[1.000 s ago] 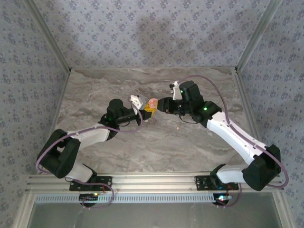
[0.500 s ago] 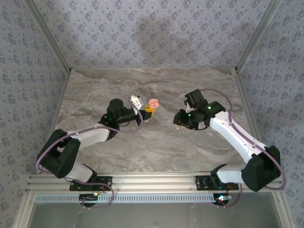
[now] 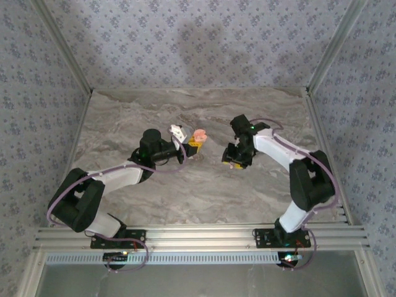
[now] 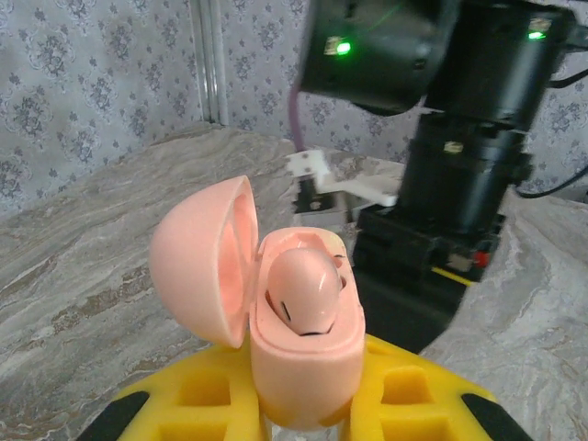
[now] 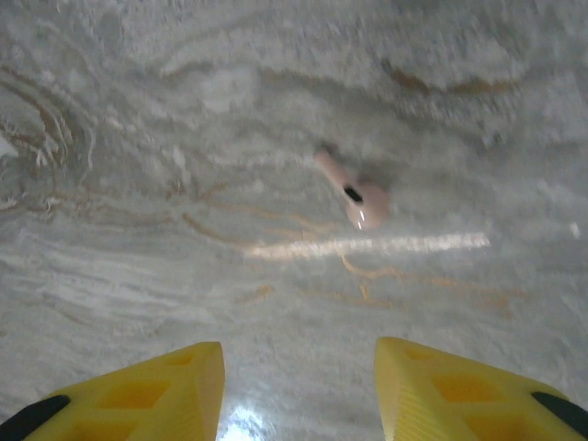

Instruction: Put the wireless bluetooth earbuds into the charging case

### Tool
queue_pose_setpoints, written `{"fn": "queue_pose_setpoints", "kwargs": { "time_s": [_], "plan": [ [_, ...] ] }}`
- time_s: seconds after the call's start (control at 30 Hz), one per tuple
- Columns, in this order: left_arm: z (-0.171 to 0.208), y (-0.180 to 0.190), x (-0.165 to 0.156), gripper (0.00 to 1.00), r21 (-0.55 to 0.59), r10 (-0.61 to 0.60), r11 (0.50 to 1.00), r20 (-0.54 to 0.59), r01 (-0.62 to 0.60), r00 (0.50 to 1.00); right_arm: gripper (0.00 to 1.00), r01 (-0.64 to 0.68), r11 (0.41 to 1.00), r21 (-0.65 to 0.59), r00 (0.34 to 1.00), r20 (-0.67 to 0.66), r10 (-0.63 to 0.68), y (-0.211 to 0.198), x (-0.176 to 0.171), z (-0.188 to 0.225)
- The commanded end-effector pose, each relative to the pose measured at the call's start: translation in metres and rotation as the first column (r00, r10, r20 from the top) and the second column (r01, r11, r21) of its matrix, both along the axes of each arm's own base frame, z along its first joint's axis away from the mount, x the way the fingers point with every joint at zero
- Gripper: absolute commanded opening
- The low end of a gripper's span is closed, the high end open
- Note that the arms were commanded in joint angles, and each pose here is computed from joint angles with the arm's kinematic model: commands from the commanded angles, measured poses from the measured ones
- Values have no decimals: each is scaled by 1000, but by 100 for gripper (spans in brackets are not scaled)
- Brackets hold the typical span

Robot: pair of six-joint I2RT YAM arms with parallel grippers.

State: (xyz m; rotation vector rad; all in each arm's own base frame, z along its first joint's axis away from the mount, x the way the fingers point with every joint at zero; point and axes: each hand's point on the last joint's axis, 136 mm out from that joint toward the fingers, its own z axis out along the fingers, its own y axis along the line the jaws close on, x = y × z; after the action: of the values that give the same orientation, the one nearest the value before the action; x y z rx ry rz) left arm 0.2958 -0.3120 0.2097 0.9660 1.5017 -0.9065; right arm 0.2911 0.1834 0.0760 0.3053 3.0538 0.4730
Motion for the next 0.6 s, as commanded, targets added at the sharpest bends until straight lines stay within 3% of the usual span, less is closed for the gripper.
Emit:
{"fn": "queue_pose_setpoints", "kwargs": {
  "time_s": [0.0,0.57],
  "plan": [
    [23,-3,-3,5,-23,-11,1000,63,12,998,49,-58,998,-40,998,38,59,0,24,1],
    [20,-2,2,5,-12,-3,1000,58,4,998,49,-128,989,-72,992,-30,126,12,50,-50]
  ]
}}
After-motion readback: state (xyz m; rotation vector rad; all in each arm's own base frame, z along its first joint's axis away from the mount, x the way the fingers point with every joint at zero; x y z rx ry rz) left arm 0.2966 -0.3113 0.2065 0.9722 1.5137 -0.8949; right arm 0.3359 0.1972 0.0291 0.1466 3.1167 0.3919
